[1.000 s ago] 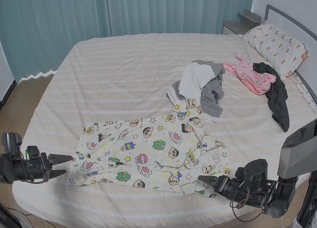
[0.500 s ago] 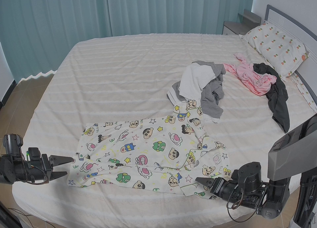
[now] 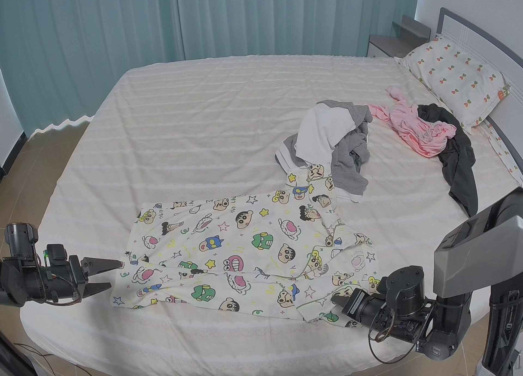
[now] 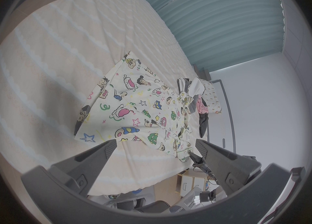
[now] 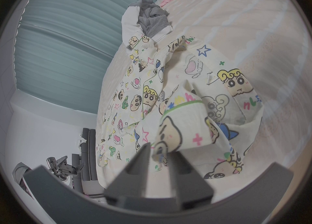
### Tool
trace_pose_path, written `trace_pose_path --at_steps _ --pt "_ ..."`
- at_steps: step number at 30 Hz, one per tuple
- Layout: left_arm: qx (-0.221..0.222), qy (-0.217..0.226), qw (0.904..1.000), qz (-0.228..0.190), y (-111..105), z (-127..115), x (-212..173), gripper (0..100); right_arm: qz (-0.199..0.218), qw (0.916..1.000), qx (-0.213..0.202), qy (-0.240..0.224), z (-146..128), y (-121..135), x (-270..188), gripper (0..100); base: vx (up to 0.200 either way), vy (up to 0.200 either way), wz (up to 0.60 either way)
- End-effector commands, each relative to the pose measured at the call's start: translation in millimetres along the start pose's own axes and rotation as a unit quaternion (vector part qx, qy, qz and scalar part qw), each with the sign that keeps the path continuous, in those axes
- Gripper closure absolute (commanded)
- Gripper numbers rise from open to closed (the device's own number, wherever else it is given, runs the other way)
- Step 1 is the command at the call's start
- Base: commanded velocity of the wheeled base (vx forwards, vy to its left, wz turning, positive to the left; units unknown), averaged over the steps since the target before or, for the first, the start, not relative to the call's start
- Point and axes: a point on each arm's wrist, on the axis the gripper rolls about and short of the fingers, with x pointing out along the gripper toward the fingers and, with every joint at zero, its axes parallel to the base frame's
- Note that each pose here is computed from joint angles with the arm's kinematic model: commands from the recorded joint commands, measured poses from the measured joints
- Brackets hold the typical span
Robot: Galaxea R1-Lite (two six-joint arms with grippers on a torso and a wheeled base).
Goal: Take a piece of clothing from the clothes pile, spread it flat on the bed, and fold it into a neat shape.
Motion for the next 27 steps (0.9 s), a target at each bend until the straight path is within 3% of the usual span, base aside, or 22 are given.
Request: trace_pose_path --at_steps 1,15,18,21,27 --pt "0.000 0.000 1.0000 0.001 1.5 -3.5 -0.1 0 0.005 1.0000 0.000 -0.004 0.6 1.2 0.0 100 0.000 0.000 0.00" --pt "0.000 -0.001 1.0000 0.000 2.2 -3.9 -0.1 0 0.056 0.9948 -0.025 -0.081 41.1 27.9 -2.9 100 0.000 0.000 0.00" --pt "0.000 -0.001 1.0000 0.001 2.2 -3.9 -0.1 0 0.055 0.9943 -0.029 -0.086 46.3 31.8 -1.5 100 0.000 0.000 0.00" --pt "0.001 -0.001 1.0000 0.000 2.0 -3.9 0.1 0 0.055 0.9926 -0.031 -0.104 74.7 56.0 6.5 100 0.000 0.000 0.00" --pt "0.000 -0.001 1.0000 0.001 2.4 -3.8 0.1 0 0.029 0.9948 -0.034 -0.091 95.6 75.9 28.1 100 0.000 0.000 0.00"
